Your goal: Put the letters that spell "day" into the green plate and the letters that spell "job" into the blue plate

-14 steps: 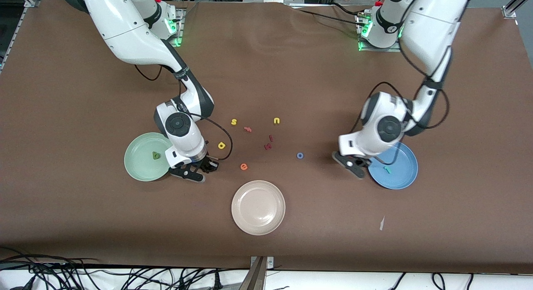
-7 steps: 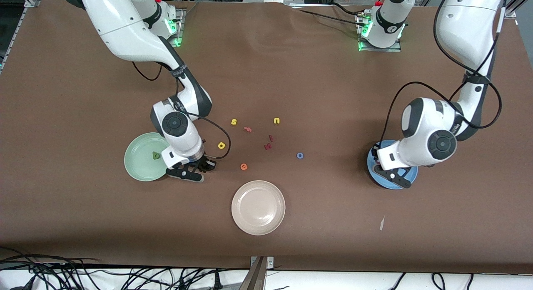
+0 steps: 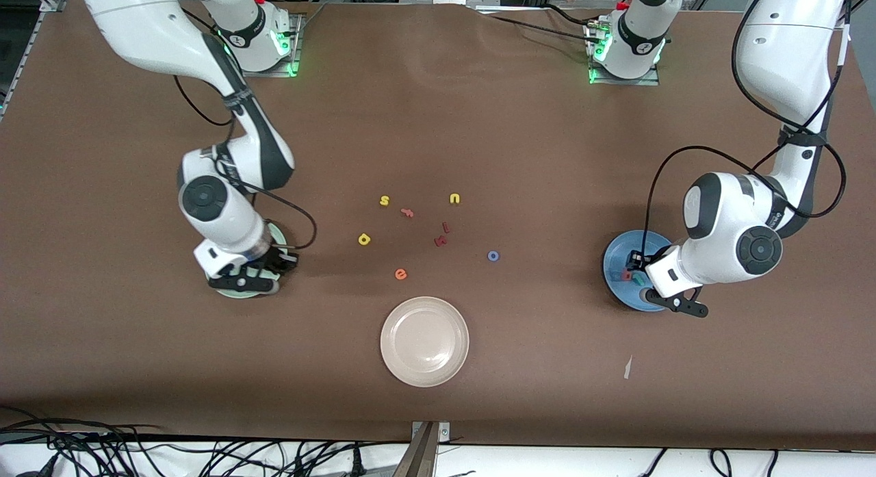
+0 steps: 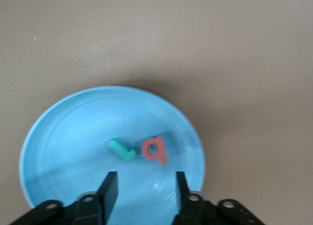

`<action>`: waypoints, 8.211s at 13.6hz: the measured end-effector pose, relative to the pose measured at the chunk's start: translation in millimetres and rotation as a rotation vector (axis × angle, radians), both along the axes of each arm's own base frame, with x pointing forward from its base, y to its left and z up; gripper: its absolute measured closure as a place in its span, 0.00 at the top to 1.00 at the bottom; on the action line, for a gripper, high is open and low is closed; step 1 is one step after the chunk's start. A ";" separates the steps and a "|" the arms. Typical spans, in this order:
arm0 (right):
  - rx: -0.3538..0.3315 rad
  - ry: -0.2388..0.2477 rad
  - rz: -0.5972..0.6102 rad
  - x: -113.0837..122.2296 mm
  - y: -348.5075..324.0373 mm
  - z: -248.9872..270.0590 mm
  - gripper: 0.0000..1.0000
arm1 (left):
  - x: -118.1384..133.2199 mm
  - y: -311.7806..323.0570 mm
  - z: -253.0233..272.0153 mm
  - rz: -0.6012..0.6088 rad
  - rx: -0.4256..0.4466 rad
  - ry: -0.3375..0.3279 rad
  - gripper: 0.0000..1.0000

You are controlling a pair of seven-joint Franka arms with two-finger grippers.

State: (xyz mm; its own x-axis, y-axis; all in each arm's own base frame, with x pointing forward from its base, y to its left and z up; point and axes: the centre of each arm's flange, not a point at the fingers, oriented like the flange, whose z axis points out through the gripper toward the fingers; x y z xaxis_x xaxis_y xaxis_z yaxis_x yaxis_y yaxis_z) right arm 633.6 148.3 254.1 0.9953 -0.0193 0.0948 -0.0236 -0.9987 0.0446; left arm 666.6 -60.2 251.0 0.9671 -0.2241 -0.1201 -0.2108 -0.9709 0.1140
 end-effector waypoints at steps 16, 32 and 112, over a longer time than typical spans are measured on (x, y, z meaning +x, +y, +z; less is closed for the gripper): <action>0.150 0.027 -0.215 -83.0 121.0 -29.4 0.56 | -49.8 -278.4 -60.1 0.436 0.080 0.036 1.00; 0.150 0.016 -0.239 -87.7 183.6 -62.1 0.56 | -62.5 -313.9 -78.7 0.425 0.076 0.022 0.47; 0.021 0.143 0.061 -43.4 -68.6 345.5 1.00 | -84.1 43.7 322.4 0.154 0.106 -0.101 1.00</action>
